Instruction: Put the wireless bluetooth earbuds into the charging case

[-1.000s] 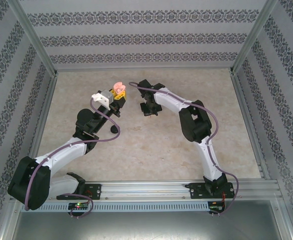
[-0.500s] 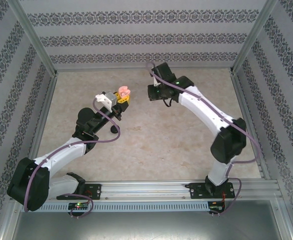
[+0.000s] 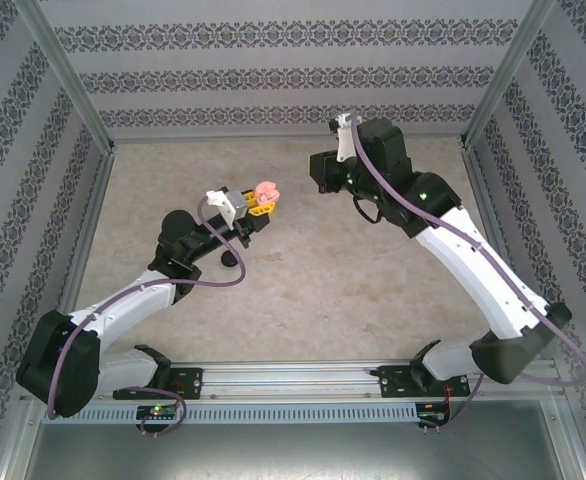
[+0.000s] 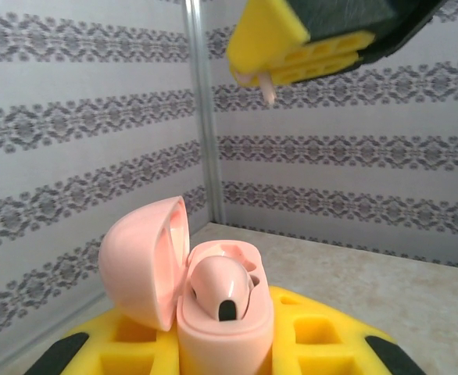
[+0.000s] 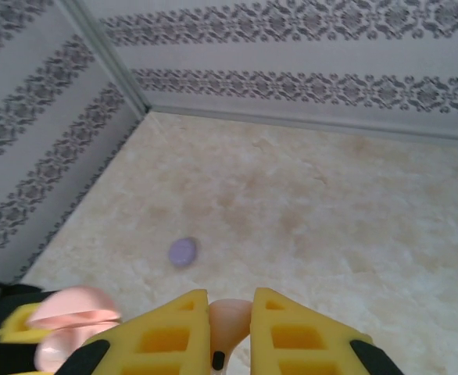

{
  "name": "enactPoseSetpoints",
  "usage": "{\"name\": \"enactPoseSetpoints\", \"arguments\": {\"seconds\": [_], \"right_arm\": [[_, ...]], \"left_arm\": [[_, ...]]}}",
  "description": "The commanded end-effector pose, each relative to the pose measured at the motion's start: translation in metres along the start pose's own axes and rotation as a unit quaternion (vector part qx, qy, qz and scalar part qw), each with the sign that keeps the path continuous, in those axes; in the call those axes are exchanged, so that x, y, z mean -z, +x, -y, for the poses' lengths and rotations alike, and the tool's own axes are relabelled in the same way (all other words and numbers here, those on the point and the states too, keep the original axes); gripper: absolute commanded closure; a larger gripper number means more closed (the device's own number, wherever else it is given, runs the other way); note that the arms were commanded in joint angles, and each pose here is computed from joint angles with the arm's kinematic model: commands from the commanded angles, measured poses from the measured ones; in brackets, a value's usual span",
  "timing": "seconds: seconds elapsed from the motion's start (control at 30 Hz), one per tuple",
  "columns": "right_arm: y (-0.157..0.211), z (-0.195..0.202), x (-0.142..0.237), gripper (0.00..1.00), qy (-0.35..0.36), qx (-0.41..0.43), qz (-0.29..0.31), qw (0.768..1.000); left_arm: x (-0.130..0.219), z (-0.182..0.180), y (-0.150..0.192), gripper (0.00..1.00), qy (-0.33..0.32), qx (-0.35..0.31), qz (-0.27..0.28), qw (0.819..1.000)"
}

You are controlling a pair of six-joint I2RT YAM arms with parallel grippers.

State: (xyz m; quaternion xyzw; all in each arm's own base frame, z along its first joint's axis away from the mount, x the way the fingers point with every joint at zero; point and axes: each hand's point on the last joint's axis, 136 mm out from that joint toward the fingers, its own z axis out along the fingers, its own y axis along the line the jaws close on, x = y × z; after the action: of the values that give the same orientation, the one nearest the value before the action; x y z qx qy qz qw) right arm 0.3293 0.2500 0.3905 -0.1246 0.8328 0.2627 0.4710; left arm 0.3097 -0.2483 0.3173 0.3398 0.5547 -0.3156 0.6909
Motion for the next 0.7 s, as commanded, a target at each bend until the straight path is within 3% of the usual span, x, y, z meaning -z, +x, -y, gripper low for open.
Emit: {"name": "enactPoseSetpoints", "arguments": {"seconds": [0.0,0.2,0.67], "right_arm": [[-0.005,-0.019,0.012,0.85,-0.038,0.031,0.038,0.998],[0.003,-0.039,0.031,0.84,-0.080,0.067,0.072,0.992],[0.033,-0.047,0.026,0.84,-0.098,0.078,0.049,0.991]], "left_arm": [[-0.011,0.018,-0.011,1.00,0.049,-0.026,0.004,0.998],[-0.024,0.031,-0.017,1.00,0.086,-0.031,0.009,0.996],[-0.038,0.041,-0.022,1.00,0.116,-0.035,0.010,0.993]]}}
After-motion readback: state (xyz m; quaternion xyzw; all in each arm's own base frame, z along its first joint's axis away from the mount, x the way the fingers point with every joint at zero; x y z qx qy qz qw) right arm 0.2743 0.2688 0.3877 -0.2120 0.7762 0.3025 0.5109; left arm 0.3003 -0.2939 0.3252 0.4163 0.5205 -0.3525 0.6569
